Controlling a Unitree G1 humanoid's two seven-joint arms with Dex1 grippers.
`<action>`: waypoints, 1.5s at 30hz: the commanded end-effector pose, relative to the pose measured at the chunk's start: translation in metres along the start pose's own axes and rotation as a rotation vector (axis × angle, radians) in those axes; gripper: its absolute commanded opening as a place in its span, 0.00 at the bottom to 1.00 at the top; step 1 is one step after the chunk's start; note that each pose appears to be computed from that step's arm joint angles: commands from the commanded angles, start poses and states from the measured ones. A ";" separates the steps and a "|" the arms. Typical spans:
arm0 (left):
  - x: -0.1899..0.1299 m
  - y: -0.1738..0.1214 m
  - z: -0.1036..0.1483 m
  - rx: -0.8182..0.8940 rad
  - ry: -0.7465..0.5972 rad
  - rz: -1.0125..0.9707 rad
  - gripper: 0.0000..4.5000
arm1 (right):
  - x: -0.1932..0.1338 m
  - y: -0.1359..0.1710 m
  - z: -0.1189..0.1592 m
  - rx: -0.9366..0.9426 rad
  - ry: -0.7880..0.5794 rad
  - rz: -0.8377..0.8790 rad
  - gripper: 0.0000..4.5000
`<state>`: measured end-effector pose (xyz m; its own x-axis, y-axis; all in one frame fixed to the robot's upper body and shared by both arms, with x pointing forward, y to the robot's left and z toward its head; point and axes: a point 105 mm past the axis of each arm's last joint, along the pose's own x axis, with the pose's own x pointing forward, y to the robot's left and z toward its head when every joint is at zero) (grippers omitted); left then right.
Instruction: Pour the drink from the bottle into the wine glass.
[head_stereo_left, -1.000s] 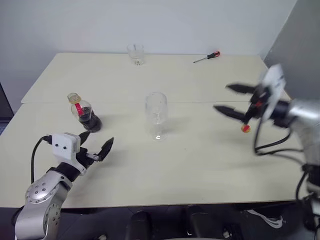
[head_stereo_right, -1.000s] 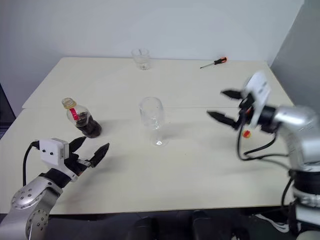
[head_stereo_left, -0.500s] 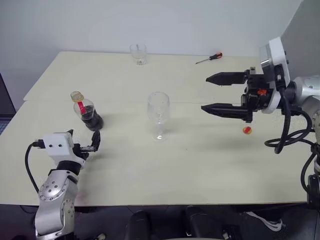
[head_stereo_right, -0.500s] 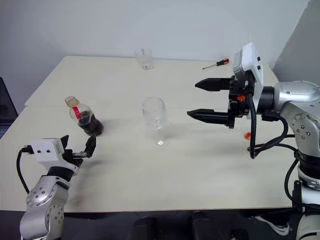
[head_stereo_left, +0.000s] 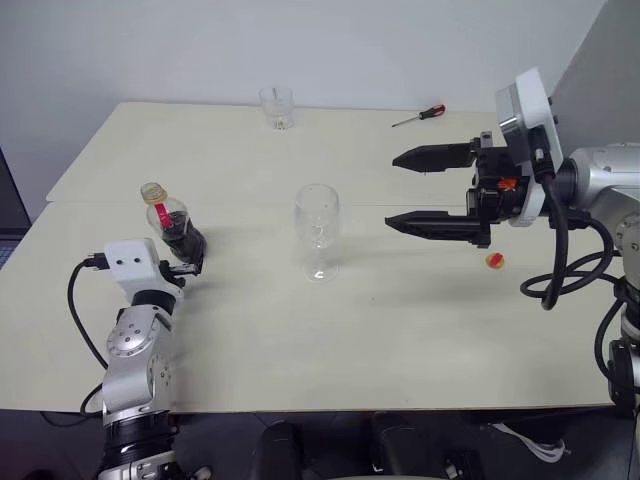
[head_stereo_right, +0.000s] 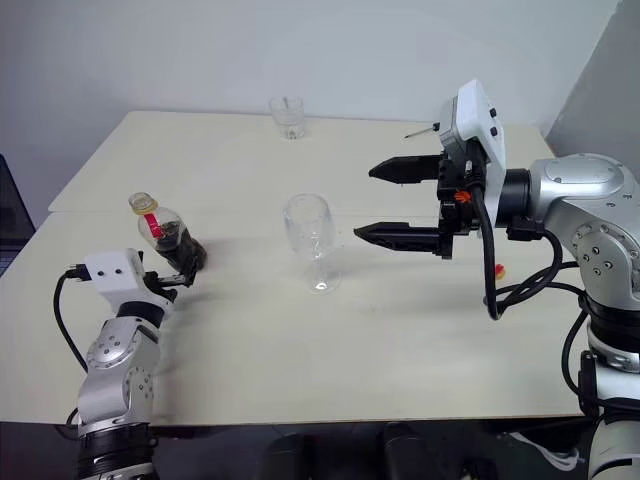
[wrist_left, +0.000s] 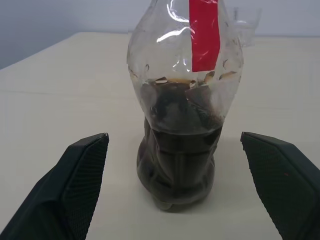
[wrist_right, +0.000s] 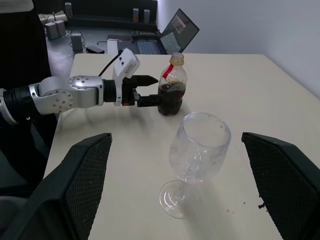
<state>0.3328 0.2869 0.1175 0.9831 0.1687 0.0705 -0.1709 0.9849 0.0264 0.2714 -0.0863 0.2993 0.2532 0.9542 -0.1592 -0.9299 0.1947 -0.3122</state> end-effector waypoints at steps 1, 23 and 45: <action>0.009 -0.006 0.015 0.025 -0.055 -0.019 1.00 | 0.001 0.005 0.016 -0.061 -0.029 -0.004 0.99; 0.038 -0.008 0.031 0.083 -0.094 -0.064 0.36 | 0.006 0.007 0.000 -0.049 0.011 -0.064 1.00; 0.068 -0.108 0.141 0.585 -0.316 -0.645 0.18 | -0.018 0.016 -0.029 0.011 0.090 -0.214 1.00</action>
<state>0.4117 0.1929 0.2425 0.8792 -0.4631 0.1122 0.3294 0.7608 0.5591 0.2659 -0.1034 0.2608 0.4438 0.8736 -0.1997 -0.8770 0.3776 -0.2971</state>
